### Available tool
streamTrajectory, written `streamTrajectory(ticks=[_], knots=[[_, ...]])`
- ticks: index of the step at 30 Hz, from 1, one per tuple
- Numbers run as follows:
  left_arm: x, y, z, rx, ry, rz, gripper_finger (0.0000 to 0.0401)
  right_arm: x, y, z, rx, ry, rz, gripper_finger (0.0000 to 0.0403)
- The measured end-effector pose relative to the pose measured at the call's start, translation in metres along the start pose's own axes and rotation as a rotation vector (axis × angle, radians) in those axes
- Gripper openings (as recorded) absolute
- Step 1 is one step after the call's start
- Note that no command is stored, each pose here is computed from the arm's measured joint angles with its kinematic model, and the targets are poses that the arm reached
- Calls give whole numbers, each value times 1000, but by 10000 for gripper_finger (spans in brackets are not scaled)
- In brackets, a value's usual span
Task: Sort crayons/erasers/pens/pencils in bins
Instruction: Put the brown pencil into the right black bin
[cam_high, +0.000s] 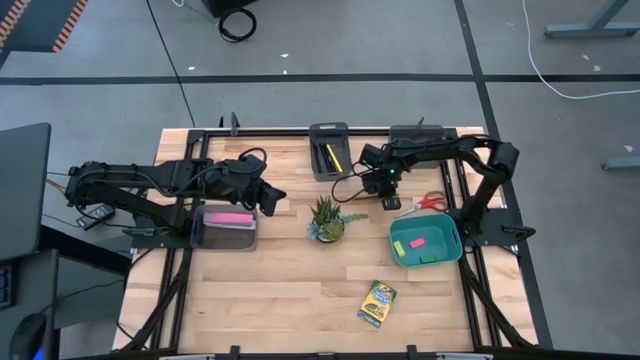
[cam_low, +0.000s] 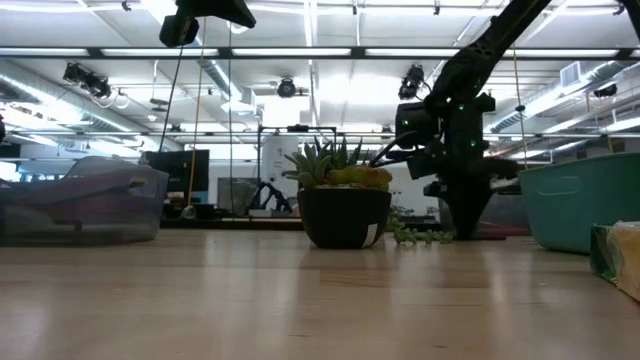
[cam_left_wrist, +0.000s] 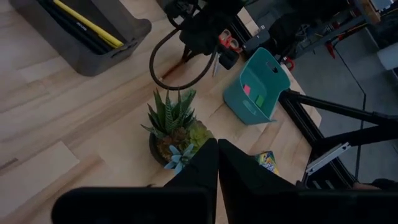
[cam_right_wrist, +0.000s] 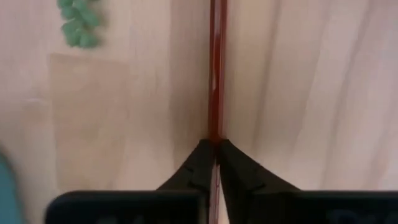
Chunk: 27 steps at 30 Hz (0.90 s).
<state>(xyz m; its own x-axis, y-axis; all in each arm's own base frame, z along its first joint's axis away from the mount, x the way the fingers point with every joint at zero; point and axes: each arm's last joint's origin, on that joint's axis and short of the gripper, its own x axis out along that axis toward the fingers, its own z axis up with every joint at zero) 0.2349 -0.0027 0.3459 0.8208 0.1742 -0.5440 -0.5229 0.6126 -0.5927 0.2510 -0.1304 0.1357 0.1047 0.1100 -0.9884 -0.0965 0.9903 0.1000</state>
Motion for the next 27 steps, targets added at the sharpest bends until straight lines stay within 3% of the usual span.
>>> streamTrajectory(ticks=[3, 12, 21, 27], knots=[[0, 0, 0, 0, 0, 0, 17, 0, 1, -2, 30, 19, 12, 12], [0, 0, 0, 46, 0, -1, 27, -14, 12, -15, 77, 100, 35, 6], [1, 3, 5, 133, -14, 15, 19, -74, 31, -26, 164, -94, -70, 5], [3, 9, 12, 138, -37, 41, 26, -97, 39, -36, 217, -154, -144, 5]])
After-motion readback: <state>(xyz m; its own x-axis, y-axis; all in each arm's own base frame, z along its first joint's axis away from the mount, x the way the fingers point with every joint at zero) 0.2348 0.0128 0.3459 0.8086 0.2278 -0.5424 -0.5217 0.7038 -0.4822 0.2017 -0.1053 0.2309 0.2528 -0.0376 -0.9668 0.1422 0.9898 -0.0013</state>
